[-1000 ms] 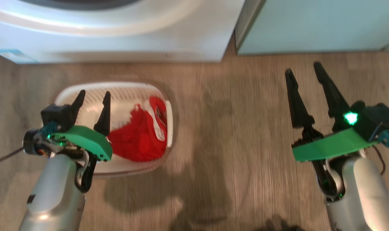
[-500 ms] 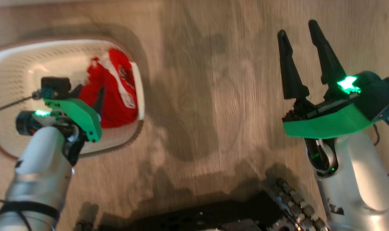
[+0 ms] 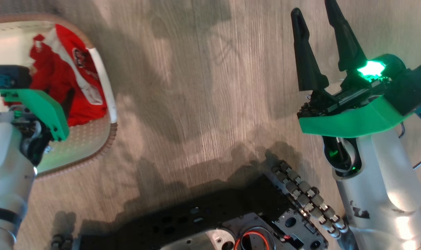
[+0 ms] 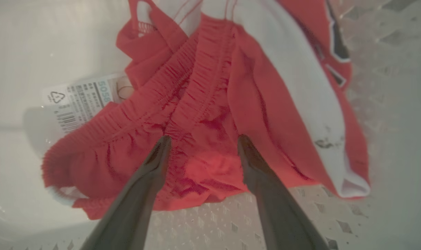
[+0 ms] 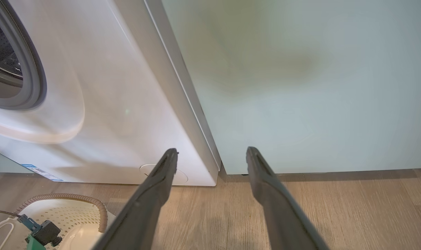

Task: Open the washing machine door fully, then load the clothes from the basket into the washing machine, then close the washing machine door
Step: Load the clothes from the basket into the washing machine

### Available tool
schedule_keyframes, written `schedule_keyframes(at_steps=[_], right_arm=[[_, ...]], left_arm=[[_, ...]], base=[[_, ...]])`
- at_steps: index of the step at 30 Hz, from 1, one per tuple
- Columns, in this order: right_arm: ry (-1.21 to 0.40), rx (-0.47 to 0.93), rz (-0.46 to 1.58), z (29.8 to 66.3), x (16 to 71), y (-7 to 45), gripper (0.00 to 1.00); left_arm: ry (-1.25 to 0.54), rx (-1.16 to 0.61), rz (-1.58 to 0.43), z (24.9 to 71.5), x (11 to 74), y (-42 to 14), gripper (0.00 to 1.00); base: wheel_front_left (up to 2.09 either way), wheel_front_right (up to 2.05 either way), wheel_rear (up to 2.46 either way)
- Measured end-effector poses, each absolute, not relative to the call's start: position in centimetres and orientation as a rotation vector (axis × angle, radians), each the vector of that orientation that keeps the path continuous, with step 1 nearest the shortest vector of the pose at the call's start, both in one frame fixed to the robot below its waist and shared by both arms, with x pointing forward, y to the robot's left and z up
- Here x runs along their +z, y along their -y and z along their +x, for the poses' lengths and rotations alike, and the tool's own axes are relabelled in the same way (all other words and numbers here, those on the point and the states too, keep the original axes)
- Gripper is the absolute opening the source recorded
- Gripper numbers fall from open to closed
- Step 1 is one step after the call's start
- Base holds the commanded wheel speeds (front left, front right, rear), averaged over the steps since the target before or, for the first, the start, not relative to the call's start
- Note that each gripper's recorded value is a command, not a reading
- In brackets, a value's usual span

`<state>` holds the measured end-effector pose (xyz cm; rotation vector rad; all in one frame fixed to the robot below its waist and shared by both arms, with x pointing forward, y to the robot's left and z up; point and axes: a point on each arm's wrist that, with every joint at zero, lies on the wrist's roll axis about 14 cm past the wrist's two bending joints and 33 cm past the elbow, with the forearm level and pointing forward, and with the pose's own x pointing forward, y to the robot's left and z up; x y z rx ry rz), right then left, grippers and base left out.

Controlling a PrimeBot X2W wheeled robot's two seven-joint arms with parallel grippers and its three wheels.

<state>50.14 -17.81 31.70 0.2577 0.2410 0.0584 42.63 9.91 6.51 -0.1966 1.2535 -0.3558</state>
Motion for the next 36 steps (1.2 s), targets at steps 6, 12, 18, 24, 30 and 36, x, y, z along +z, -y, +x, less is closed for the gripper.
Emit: schedule_keyframes(at_steps=[6,12,18,24,30,36], right_arm=[[-0.269,0.048,0.255,49.8,30.3,18.2,1.00],[-0.291,0.035,0.254,49.4,29.5,18.6,1.00],[-0.288,0.031,0.252,49.4,29.6,18.8,1.00],[-0.286,0.024,0.264,49.3,29.6,18.9,1.00],[-0.274,0.025,0.277,49.5,30.0,18.8,1.00],[-0.233,0.038,0.275,50.3,31.4,18.4,1.00]], left_arm=[[-1.313,-0.334,-0.219,42.5,4.0,-10.0,1.00],[-1.368,-0.313,-0.228,42.1,2.2,-10.0,1.00],[-1.419,-0.320,-0.236,41.7,1.7,-9.6,0.91],[-1.418,-0.317,-0.217,41.8,1.5,-10.0,0.00],[-1.311,-0.259,-0.201,43.9,2.0,-11.1,0.00],[-1.172,-0.211,-0.172,46.4,4.7,-13.1,0.00]], base=[[0.00,0.00,0.00],[0.00,0.00,0.00],[0.00,0.00,0.00],[0.00,0.00,0.00],[0.00,0.00,0.00],[0.00,0.00,0.00]])
